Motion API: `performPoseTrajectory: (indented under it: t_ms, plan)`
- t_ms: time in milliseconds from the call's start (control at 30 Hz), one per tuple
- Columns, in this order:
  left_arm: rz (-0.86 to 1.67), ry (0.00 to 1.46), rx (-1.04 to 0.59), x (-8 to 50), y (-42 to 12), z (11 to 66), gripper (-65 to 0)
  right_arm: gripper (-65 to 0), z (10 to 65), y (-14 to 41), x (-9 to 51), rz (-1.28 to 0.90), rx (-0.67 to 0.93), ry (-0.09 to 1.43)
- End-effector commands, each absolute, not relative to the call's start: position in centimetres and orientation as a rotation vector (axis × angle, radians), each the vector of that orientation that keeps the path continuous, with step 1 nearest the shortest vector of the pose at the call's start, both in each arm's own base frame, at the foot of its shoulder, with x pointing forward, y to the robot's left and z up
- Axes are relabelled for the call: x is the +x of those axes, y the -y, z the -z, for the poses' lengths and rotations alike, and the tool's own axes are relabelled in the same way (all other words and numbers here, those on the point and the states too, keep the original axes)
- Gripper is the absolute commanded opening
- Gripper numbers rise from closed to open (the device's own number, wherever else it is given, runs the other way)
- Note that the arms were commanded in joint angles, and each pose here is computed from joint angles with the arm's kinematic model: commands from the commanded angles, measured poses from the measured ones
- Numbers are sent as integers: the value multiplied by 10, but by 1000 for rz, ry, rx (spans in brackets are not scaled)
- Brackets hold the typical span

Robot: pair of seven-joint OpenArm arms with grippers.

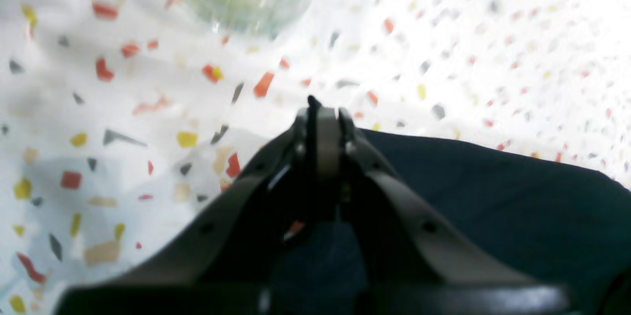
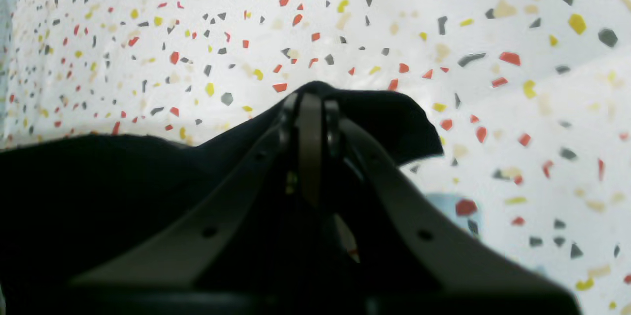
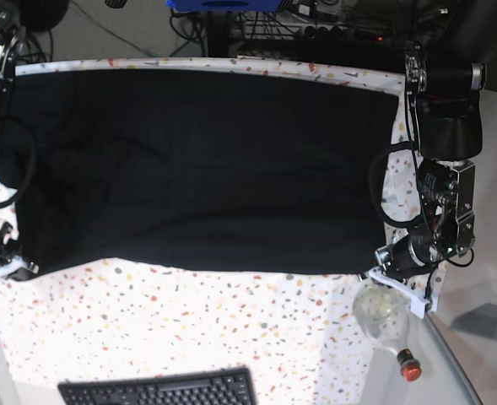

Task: Layout the t-shirt on the table in an organized manner, then fold the t-shirt properly
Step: 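Fold the hem up over the shirt toward the collar with both grippers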

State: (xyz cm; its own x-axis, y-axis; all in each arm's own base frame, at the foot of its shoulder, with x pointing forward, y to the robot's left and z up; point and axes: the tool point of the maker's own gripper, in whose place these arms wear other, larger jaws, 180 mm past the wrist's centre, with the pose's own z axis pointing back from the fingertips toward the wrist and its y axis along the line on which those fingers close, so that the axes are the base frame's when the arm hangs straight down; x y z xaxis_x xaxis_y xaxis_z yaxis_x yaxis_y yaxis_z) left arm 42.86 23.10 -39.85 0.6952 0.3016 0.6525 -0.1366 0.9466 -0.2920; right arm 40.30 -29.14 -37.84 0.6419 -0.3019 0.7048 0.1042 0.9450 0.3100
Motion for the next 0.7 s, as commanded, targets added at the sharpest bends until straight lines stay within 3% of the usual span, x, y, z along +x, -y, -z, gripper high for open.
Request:
performPoseTrajectory:
  t_ms: [0, 133, 333, 667]
  plan:
    - [-235, 849, -227, 448, -237, 370, -650, -650, 349, 305, 422, 228, 244, 953]
    - [-233, 853, -226, 449, -237, 368, -650, -650, 345, 311, 435, 188, 235, 998]
    - [-231, 848, -225, 447, -236, 371, -650, -650, 355, 285, 446, -72, 203, 965]
    - [-226, 817, -187, 427, -251, 384, -650, -650, 363, 282, 449, -223, 107, 996]
